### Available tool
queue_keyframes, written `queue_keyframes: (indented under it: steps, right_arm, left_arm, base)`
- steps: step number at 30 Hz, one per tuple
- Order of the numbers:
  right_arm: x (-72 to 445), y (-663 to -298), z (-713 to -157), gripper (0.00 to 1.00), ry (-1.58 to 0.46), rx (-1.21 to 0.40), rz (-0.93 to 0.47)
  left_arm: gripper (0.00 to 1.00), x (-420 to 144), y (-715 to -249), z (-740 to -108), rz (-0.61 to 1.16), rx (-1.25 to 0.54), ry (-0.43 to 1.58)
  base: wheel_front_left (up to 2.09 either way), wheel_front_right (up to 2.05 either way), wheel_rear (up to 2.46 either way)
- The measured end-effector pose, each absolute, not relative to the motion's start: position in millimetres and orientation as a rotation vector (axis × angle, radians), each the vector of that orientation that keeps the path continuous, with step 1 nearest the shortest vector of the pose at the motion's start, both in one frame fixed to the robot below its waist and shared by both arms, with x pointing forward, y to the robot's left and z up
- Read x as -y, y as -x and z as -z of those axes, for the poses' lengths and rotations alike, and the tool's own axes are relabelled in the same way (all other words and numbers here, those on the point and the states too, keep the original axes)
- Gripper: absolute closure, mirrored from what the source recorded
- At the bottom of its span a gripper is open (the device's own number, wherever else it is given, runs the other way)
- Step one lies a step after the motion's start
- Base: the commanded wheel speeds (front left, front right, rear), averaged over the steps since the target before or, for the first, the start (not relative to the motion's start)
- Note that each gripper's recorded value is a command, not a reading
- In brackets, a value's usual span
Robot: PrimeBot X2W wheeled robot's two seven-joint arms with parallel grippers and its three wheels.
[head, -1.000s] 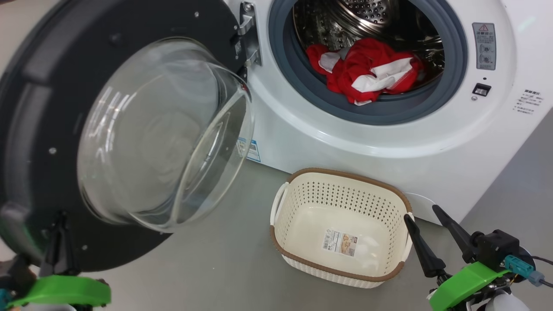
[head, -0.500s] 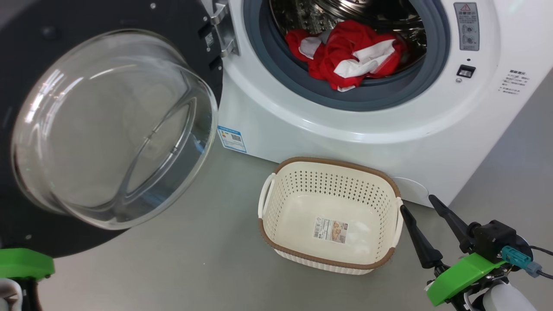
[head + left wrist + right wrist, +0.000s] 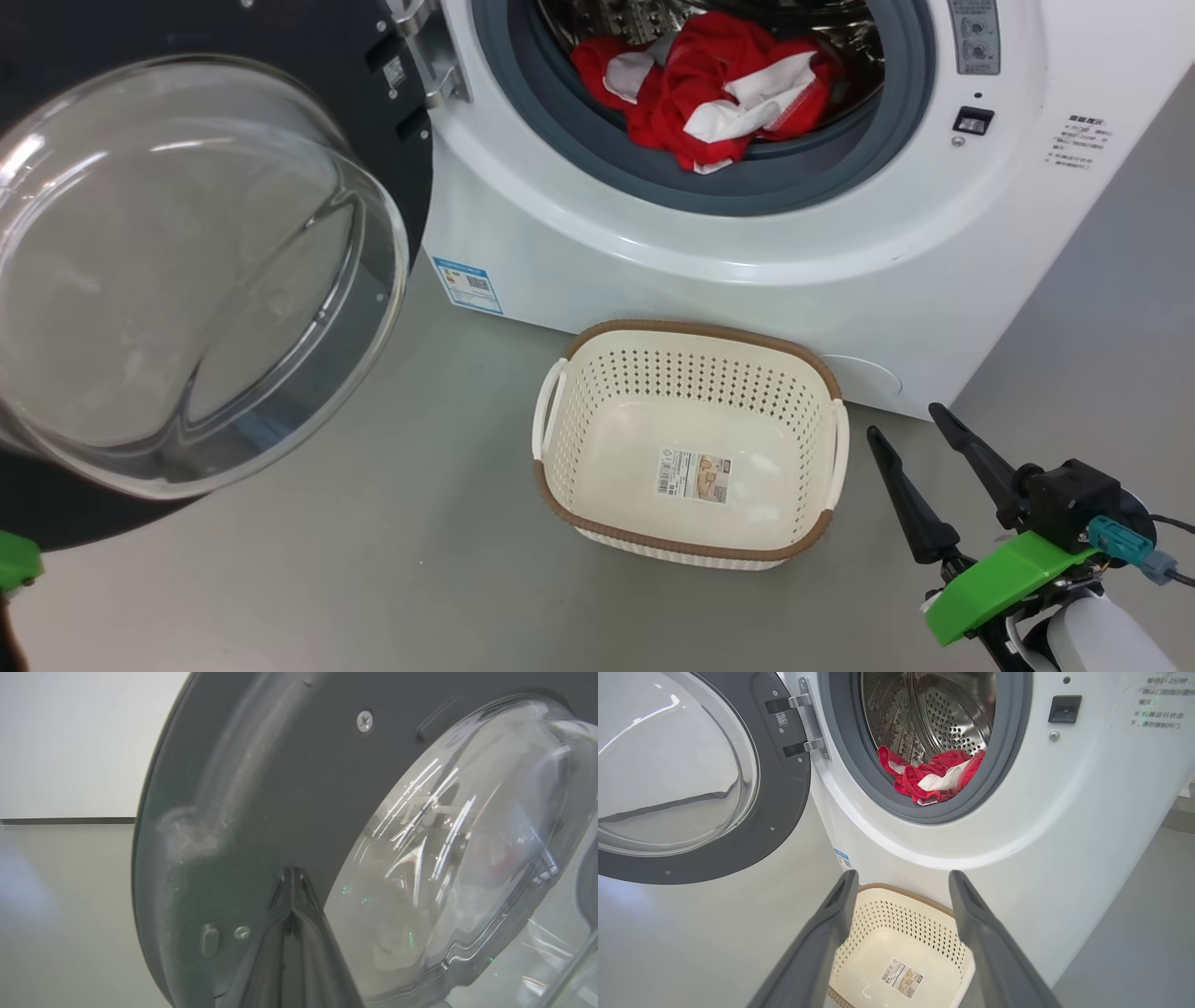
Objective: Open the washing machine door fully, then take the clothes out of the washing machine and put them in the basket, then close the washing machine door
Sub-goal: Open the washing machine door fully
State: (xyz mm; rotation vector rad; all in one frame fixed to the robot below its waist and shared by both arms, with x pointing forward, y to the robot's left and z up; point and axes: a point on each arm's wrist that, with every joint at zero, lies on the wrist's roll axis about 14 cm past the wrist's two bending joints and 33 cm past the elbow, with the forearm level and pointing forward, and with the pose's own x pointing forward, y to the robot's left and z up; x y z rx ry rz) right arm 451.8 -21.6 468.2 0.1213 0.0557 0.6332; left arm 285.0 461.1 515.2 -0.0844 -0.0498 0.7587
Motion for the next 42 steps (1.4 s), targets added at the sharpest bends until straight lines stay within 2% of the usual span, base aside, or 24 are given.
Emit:
queue_keyframes:
  steps: [16, 18, 20, 21, 23, 24, 25, 26, 42]
  right_arm:
    - [21, -448, -481, 0.00, -0.124, -0.028, -0.629]
    - [20, -447, -484, 0.00, -0.125, -0.022, -0.629]
    - [20, -447, -486, 0.00, -0.124, -0.017, -0.630]
    - [20, -446, -487, 0.00, -0.125, -0.015, -0.629]
    - [21, -446, -490, 0.00, -0.127, -0.009, -0.626]
    - [22, -446, -491, 0.00, -0.127, -0.005, -0.624]
    - [23, -446, -493, 0.00, -0.126, -0.001, -0.621]
    - [24, -446, -495, 0.00, -0.125, 0.003, -0.618]
    - [65, -444, -506, 0.00, -0.115, 0.034, -0.507]
  left_arm:
    - [1.00, -445, -285, -521, -0.720, 0.092, 0.087]
    - [0.92, -437, -281, -516, -0.710, 0.091, 0.099]
    - [0.68, -429, -276, -511, -0.707, 0.088, 0.110]
    - [0.68, -425, -274, -509, -0.704, 0.087, 0.112]
    - [0.51, -418, -272, -508, -0.697, 0.093, 0.121]
    - [0.18, -414, -271, -507, -0.691, 0.096, 0.125]
    - [0.05, -411, -270, -507, -0.685, 0.099, 0.127]
    - [0.00, -407, -270, -507, -0.675, 0.103, 0.129]
    - [0.00, -324, -306, -506, -0.414, 0.111, 0.159]
  base:
    - [0.00, 0.00, 0.00]
    - [0.00, 0.00, 0.00]
    - [0.00, 0.00, 0.00]
    - [0.00, 0.00, 0.00]
    - [0.00, 0.00, 0.00]
    - [0.00, 0.00, 0.00]
    - [0.00, 0.00, 0.00]
    - [0.00, 0.00, 0.00]
    - [0.00, 0.00, 0.00]
